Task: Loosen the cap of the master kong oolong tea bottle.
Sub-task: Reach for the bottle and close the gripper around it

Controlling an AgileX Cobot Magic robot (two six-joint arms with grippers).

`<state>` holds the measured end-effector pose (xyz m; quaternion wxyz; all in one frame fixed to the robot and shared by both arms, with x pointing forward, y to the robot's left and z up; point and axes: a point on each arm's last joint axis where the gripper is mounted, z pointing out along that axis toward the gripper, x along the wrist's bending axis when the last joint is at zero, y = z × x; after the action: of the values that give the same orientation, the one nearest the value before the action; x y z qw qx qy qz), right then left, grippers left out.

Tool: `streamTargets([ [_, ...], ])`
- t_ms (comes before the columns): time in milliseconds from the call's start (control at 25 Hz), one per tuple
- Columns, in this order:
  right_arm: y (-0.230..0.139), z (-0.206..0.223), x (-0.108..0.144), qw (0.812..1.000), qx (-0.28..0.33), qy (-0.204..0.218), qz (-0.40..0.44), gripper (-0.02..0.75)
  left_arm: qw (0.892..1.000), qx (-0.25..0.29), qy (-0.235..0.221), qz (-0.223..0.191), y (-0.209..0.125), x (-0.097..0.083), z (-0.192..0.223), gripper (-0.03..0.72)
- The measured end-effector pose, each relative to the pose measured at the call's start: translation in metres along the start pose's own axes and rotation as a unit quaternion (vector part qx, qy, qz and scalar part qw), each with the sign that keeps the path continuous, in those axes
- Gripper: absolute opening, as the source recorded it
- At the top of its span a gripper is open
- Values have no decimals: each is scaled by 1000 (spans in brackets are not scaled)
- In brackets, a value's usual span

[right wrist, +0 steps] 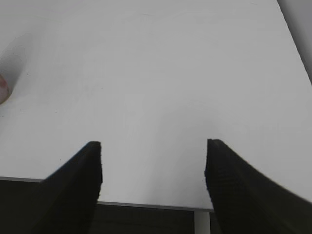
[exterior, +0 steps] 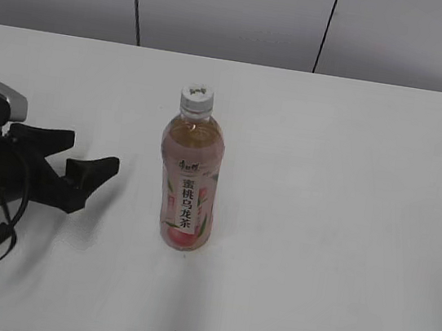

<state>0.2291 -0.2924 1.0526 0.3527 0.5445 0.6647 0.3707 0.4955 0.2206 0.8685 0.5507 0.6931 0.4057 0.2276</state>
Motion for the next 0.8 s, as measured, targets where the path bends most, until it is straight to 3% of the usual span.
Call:
streamTargets([
  [80, 0, 0, 0, 1000, 0, 0, 0, 502, 1000, 11, -18, 2, -3, -6, -5, 580],
  [320, 0, 0, 0, 1000, 0, 0, 0, 502, 987, 14, -146, 65, 3, -31, -14, 586],
  [800, 0, 0, 0, 1000, 0, 0, 0, 502, 977, 3, -193, 90, 10, -43, -7, 587],
])
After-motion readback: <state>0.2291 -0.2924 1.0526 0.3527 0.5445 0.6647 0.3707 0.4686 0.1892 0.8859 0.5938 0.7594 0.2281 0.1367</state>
